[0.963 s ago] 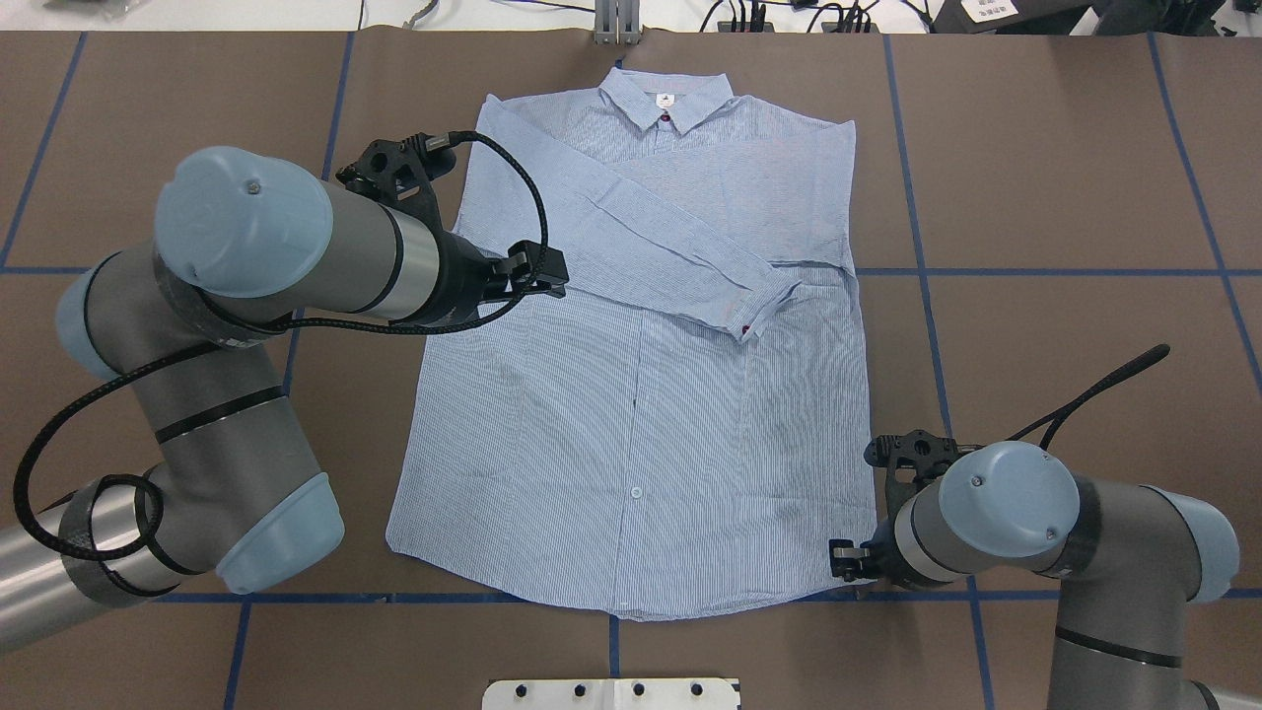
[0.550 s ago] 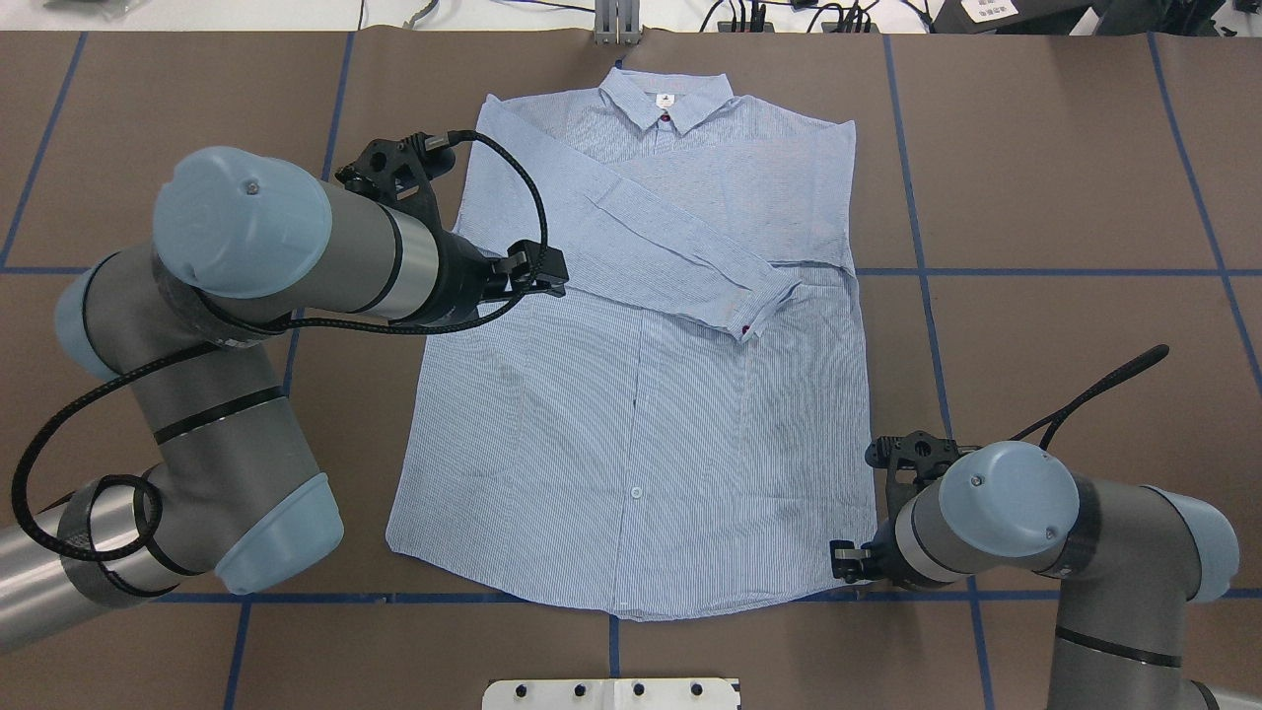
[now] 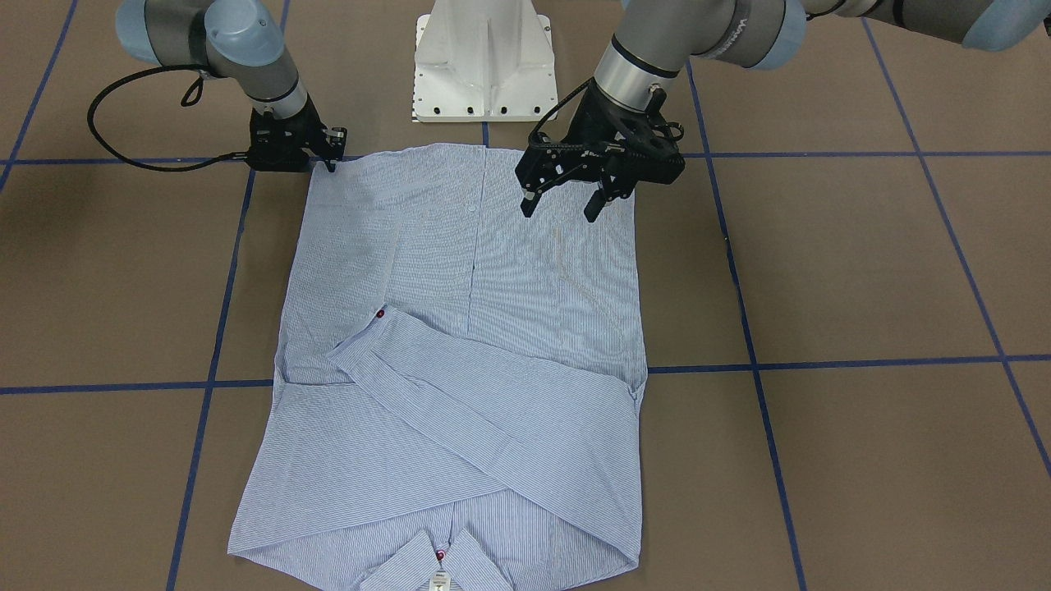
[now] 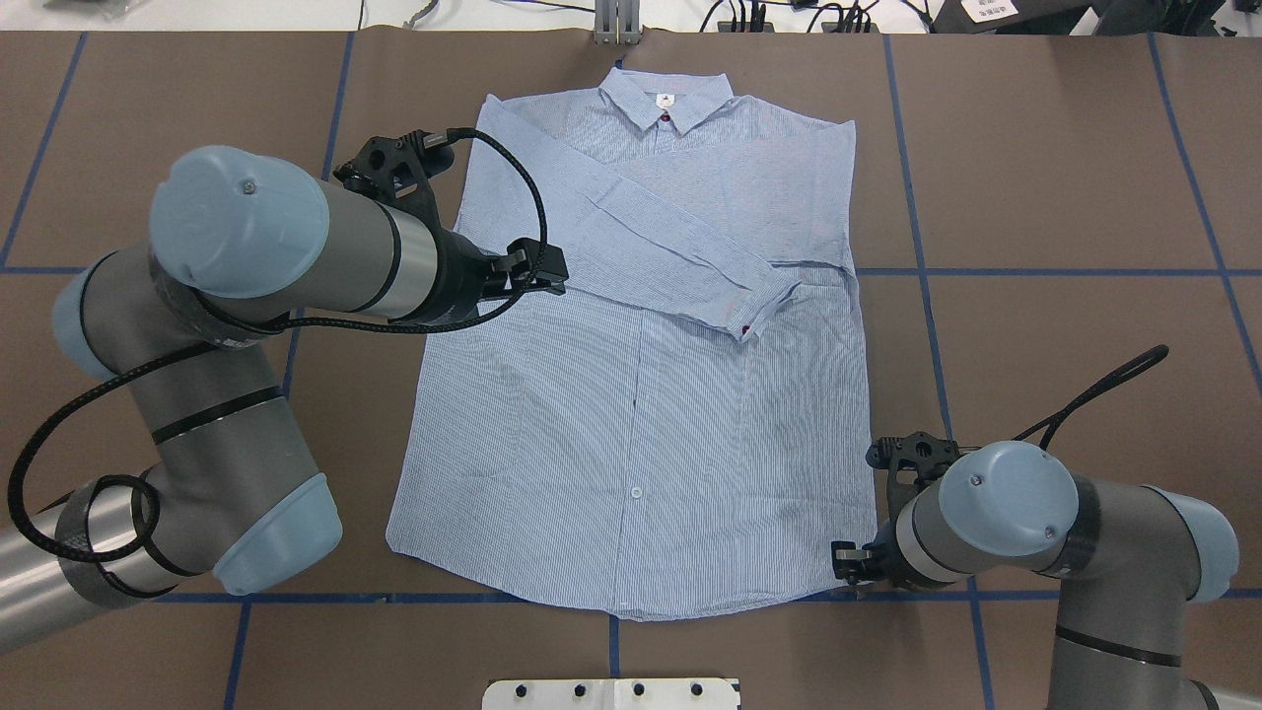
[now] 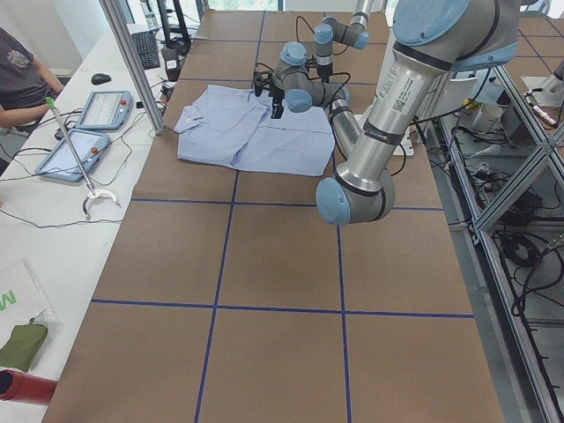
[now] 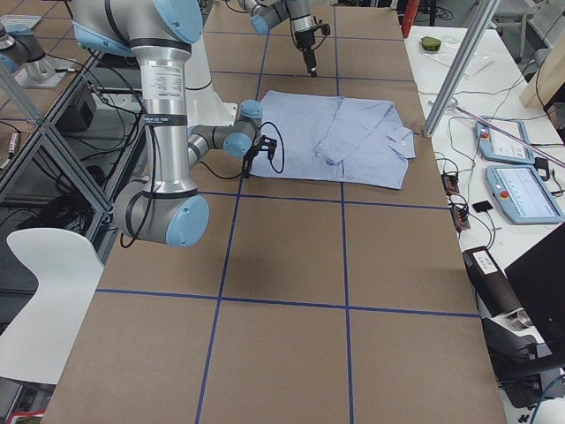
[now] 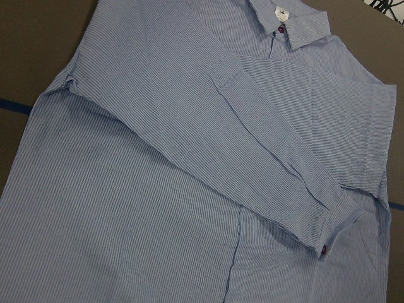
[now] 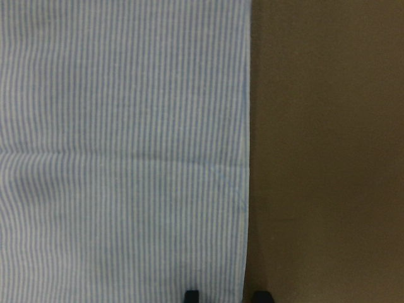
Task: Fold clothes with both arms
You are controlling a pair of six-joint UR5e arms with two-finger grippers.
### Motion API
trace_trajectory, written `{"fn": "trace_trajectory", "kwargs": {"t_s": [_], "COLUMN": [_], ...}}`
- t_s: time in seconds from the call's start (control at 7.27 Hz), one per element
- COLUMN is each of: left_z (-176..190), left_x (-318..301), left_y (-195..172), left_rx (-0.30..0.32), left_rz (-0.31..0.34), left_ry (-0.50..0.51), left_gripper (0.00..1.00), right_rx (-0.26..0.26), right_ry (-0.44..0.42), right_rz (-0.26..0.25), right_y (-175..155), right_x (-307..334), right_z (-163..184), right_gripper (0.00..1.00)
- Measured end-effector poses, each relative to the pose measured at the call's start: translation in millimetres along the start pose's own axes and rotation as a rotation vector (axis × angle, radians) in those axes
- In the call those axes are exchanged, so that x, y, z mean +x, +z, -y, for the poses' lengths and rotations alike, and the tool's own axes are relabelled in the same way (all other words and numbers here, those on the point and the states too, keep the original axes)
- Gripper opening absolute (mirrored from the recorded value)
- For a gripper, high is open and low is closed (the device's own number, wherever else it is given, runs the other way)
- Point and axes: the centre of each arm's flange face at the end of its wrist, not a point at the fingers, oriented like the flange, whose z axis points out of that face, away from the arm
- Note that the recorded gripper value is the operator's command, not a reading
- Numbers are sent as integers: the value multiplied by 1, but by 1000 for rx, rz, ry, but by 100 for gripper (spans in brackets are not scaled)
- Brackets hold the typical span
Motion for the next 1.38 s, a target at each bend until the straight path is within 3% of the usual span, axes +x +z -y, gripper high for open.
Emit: {"fn": "trace_trajectory", "kwargs": {"t_s": [0.14,0.96,1.38], "left_z": [0,1,-29], "left_x": [0,-6,-56], "left_y": [0,2,17], "left_rx": [0,0,-47], "left_rz": [1,18,140], "left_ry": [0,-5,-16], "left_gripper": [100,100,100], "right_rx": [-2,2,30], "right_ry": [0,-9,-12], "right_rz": [0,29,80], "right_y": [0,-12,-39], "right_x": [0,-9,-17], "right_z": [0,-2,-2], "right_gripper": [0,0,0]}}
